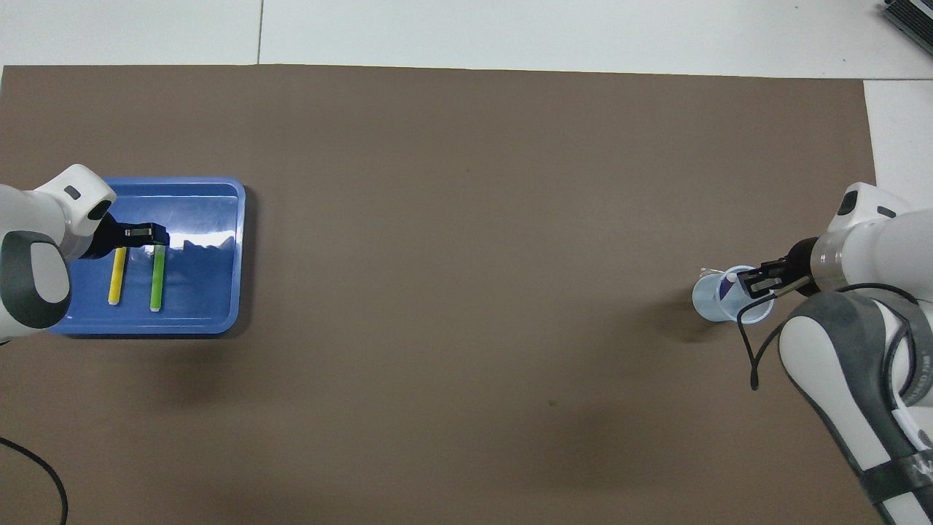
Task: Transfer and insert pens with both arms
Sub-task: 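Lower the purple pen into the cup and open the right gripper, then grasp the green pen with the left gripper and lift it, then extend the green pen toward the right gripper while the right gripper reaches, then close the right gripper on the green pen, open the left gripper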
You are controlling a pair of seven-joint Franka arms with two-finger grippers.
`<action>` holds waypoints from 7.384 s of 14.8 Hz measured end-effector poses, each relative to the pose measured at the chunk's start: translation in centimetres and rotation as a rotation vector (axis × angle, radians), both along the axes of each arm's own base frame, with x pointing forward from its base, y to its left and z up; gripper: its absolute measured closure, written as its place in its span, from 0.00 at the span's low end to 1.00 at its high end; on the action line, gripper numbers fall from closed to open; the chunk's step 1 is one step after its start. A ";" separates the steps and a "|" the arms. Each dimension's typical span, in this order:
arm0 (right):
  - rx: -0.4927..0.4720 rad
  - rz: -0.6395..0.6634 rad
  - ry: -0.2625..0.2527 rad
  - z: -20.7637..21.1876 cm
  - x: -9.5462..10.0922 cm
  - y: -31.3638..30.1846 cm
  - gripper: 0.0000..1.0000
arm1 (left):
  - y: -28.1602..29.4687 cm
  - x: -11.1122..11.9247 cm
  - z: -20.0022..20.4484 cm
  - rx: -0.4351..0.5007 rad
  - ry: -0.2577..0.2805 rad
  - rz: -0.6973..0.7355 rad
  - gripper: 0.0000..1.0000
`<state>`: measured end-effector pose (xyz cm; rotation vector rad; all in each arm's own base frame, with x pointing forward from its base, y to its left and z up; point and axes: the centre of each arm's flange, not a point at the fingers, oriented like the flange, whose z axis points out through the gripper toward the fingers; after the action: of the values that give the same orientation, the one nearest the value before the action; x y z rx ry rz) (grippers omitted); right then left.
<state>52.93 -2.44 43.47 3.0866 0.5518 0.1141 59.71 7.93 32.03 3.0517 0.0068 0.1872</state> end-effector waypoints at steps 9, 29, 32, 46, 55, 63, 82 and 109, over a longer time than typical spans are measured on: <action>0.152 -0.089 -0.045 2.6 1.1 4.1 0.41 | 1.6 -1.8 -2.0 -0.006 0.046 0.030 0.50; 0.338 -0.213 -0.094 4.8 2.1 6.2 0.00 | -3.5 0.8 7.9 -0.061 0.230 0.360 0.83; 0.371 -0.226 -0.120 5.2 2.4 7.0 0.00 | -5.8 0.8 11.5 -0.156 0.257 0.549 0.83; 0.647 -0.564 -0.093 11.1 2.5 20.9 0.00 | -15.2 -2.1 19.2 -0.553 0.631 1.143 0.83; 0.815 -0.765 -0.058 12.5 -1.9 34.1 0.00 | -20.4 -5.4 22.1 -0.584 0.721 1.221 0.83; 0.841 -0.701 -0.022 13.2 -5.5 39.5 0.00 | -23.5 -6.9 22.3 -0.574 0.721 1.294 0.83; 0.908 -0.675 -0.059 13.0 -5.3 43.3 0.40 | -23.9 -8.8 22.0 -0.559 0.722 1.326 0.83; 0.894 -0.668 -0.046 12.2 -5.5 44.0 0.81 | -23.7 -8.9 22.3 -0.566 0.714 1.328 0.80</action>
<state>47.46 41.52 55.69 3.8511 -0.7712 0.5468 50.86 -15.77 54.33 1.9073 1.7018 -0.6880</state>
